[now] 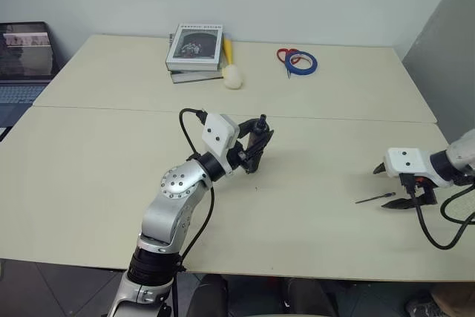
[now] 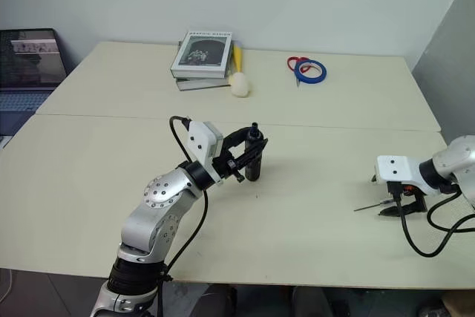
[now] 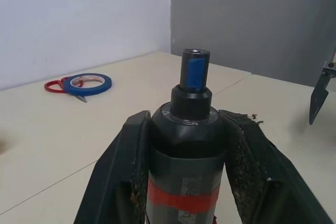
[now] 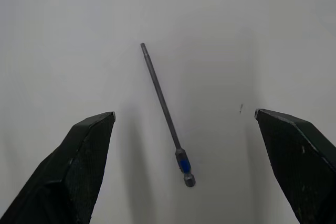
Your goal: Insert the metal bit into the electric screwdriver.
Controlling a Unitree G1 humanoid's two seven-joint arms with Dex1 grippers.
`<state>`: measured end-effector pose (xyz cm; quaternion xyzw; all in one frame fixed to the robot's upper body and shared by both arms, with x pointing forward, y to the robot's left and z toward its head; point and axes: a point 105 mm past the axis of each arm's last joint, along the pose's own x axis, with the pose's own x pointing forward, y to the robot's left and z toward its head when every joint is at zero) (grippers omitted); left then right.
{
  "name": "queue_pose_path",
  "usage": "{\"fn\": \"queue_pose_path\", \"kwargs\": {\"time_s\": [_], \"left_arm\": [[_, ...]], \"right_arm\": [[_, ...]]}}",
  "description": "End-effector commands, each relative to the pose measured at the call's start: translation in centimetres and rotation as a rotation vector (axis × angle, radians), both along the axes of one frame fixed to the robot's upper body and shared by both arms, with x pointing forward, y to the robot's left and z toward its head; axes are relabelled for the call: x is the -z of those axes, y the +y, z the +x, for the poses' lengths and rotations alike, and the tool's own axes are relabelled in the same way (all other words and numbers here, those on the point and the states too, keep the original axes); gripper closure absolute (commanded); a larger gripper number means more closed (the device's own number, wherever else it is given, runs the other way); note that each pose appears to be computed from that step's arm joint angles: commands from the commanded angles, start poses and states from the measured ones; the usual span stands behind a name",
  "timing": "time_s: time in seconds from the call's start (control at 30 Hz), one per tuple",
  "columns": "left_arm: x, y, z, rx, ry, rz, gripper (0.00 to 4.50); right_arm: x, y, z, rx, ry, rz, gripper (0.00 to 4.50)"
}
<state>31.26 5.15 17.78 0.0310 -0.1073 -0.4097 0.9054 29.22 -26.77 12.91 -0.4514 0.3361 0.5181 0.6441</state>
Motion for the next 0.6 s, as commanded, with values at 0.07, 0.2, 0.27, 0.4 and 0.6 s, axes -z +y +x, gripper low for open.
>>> {"fn": "queue_pose_path", "kwargs": {"time_s": [0.07, 0.2, 0.27, 0.4, 0.6], "left_arm": [[0.3, -0.8, -0.6, 0.046, 0.025, -0.004, 2.86], [0.4, -0.7, -0.6, 0.043, 0.023, -0.001, 2.86], [0.4, -0.6, -0.5, 0.041, 0.023, 0.000, 2.86], [0.4, -0.5, -0.5, 0.039, 0.022, 0.005, 2.86], [0.5, -0.4, -0.3, 0.038, 0.020, 0.013, 2.86]], "right_arm": [[0.1, -0.3, 0.5, -0.029, -0.013, -0.046, 0.00], [0.6, -0.5, 0.7, -0.064, -0.018, -0.093, 0.00], [0.8, -0.6, 0.7, -0.074, -0.023, -0.102, 0.00], [1.2, -1.1, 0.8, -0.086, -0.021, -0.125, 0.00], [1.6, -0.8, 0.8, -0.099, -0.016, -0.109, 0.00]]}}
